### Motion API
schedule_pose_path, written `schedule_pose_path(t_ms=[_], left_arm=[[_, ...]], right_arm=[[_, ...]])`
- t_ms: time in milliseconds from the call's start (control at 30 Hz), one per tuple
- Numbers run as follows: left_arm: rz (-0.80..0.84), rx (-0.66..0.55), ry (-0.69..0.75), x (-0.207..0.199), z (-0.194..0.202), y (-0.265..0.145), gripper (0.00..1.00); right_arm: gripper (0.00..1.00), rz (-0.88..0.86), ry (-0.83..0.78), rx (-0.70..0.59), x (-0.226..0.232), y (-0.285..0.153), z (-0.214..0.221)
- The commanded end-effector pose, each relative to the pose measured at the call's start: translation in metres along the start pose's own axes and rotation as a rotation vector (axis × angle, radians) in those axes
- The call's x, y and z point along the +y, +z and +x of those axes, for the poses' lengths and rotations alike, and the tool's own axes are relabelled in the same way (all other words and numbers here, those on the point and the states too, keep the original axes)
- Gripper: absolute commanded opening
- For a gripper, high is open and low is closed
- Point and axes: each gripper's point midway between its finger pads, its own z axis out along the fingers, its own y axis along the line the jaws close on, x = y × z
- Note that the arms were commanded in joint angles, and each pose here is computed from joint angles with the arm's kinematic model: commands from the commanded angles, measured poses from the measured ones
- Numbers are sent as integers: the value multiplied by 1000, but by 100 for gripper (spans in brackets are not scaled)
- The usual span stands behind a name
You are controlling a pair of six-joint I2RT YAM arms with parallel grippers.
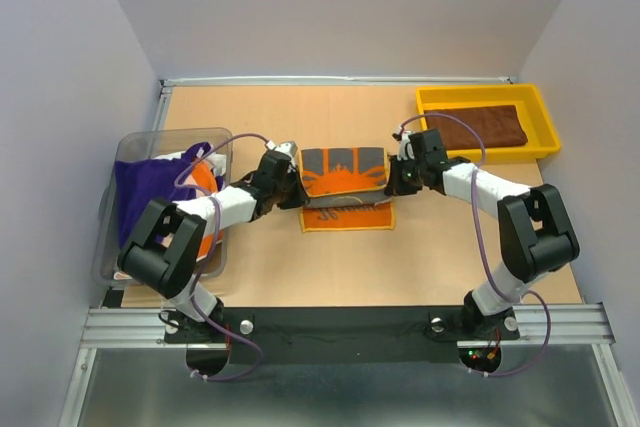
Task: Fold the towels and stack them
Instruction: Fold the towel
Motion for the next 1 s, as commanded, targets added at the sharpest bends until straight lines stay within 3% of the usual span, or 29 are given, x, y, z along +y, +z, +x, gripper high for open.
schedule_pose_path(t_ms=[0, 33, 67, 100, 167, 200, 267, 333, 433, 667, 967], left_arm=[[-142, 29, -3, 40, 18, 1, 9], [-140, 30, -4, 39, 19, 0, 11], [-136, 31, 1, 38, 21, 0, 15], [-132, 21, 4, 36, 20, -4, 26], [-122, 16, 11, 30, 23, -9, 38], [-108, 5, 13, 27, 24, -17, 48], [-75, -4, 17, 16, 26, -27, 56], [-52, -59, 22, 7, 21, -44, 74], [-10, -111, 24, -4, 15, -60, 87], [-80, -164, 64, -5, -14, -59, 88], [-124, -153, 98, -13, -38, -29, 71]], right_arm=[[9, 163, 14, 34, -41, 0, 15], [18, 157, 16, 37, -40, -1, 17], [18, 148, 19, 36, -38, -2, 17], [33, 126, 29, 35, -33, -3, 18], [45, 75, 36, 22, -22, -12, 18], [45, 55, 43, 12, -17, -18, 17], [47, 14, 38, -16, -5, -35, 15], [50, -14, 31, -34, 2, -44, 14], [53, -58, 1, -63, 13, -54, 5], [57, -139, -79, -62, 32, -41, -23], [52, -134, -104, -29, 53, 2, -50]])
